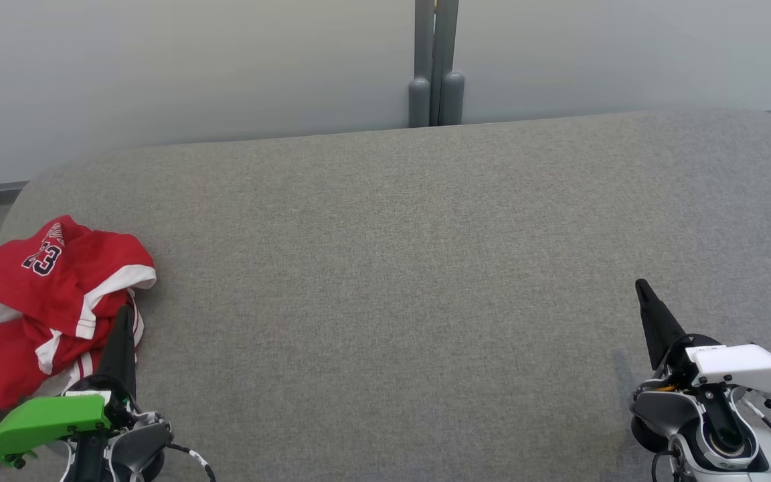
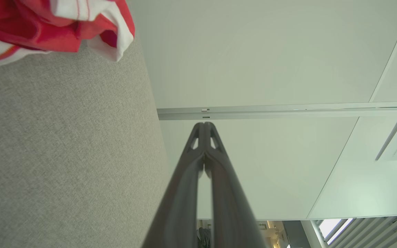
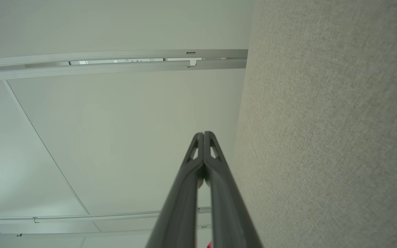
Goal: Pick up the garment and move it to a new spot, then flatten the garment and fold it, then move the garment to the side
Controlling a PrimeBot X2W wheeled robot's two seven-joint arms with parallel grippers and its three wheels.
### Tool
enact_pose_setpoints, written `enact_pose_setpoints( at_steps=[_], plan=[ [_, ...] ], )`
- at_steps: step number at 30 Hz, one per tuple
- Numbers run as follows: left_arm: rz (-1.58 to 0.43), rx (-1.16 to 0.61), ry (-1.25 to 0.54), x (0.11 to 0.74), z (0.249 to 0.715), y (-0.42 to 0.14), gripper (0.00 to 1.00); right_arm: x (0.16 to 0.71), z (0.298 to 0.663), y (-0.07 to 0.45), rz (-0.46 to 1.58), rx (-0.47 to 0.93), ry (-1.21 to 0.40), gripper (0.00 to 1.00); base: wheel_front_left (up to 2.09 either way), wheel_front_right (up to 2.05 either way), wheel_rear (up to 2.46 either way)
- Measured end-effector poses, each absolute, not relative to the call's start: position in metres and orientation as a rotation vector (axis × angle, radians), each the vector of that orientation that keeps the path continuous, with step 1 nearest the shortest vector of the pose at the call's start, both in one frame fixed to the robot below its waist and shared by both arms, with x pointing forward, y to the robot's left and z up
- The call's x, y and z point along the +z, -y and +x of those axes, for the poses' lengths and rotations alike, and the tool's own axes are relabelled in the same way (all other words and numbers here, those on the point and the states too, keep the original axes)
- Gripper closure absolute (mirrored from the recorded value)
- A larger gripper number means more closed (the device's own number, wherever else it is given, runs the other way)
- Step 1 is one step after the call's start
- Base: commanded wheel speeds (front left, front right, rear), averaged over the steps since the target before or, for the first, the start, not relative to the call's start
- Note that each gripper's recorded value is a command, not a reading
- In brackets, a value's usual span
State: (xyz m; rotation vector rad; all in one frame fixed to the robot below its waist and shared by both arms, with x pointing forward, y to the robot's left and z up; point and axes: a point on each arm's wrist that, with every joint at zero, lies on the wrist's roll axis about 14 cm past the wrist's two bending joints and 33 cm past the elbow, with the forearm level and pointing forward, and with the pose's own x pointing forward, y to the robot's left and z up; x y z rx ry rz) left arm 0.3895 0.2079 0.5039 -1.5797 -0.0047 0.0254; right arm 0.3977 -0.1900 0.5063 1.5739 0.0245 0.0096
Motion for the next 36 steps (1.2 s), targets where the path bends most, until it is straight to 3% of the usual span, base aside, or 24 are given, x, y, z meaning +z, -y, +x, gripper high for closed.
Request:
enact_pose_setpoints(
  at_steps=[36],
  plan=[
    [-1.58,0.025,0.005,0.504,0.3895,-0.2079,1.0,0.5063,0.3977,0.19,1.574,0.01,-0.025,1.0,0.0,0.0,0.0]
  ],
)
